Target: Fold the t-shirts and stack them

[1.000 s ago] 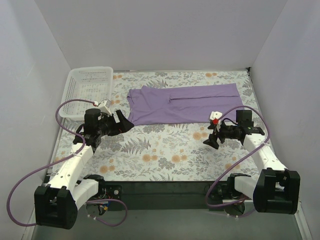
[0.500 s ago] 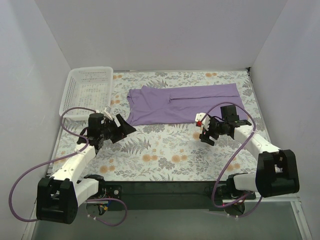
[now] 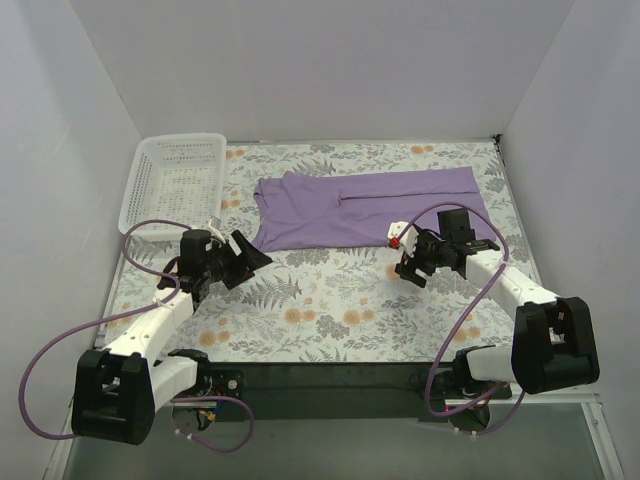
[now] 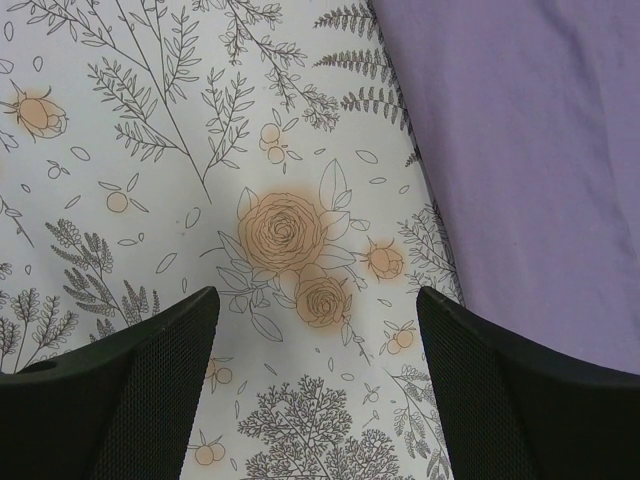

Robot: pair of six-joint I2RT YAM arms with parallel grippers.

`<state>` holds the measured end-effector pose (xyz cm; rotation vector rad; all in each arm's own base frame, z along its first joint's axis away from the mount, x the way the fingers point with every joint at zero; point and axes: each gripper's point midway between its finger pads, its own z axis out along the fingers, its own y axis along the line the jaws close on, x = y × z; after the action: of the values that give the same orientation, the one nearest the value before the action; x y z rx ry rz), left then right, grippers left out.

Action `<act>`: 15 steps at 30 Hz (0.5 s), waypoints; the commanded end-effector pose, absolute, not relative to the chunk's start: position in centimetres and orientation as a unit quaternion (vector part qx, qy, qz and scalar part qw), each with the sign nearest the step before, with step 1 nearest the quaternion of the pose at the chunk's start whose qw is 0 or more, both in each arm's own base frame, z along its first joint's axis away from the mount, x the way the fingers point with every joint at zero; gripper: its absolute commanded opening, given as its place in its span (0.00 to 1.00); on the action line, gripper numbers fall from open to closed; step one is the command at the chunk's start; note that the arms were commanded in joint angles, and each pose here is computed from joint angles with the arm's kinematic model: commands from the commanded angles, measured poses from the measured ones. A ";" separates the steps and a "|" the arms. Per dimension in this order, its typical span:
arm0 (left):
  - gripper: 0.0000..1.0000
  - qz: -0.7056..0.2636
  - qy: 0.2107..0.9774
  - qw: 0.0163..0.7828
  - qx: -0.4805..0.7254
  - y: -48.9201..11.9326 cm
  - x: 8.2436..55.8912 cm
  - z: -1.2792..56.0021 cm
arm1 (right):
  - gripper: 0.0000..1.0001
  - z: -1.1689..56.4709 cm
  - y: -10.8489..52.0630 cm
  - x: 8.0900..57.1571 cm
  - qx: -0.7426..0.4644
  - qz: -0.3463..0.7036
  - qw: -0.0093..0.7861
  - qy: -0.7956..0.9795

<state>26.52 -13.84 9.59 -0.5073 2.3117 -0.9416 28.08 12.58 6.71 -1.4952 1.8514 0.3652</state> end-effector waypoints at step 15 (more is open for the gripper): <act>0.72 -0.350 0.866 0.299 -0.196 -14.2 26.7 9.1 | 0.86 7.2 13.1 28.1 -0.579 0.144 0.375 0.710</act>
<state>26.48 -14.23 9.15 -0.5240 2.3156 -0.9398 27.83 12.55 6.35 -1.4913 1.8582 0.3707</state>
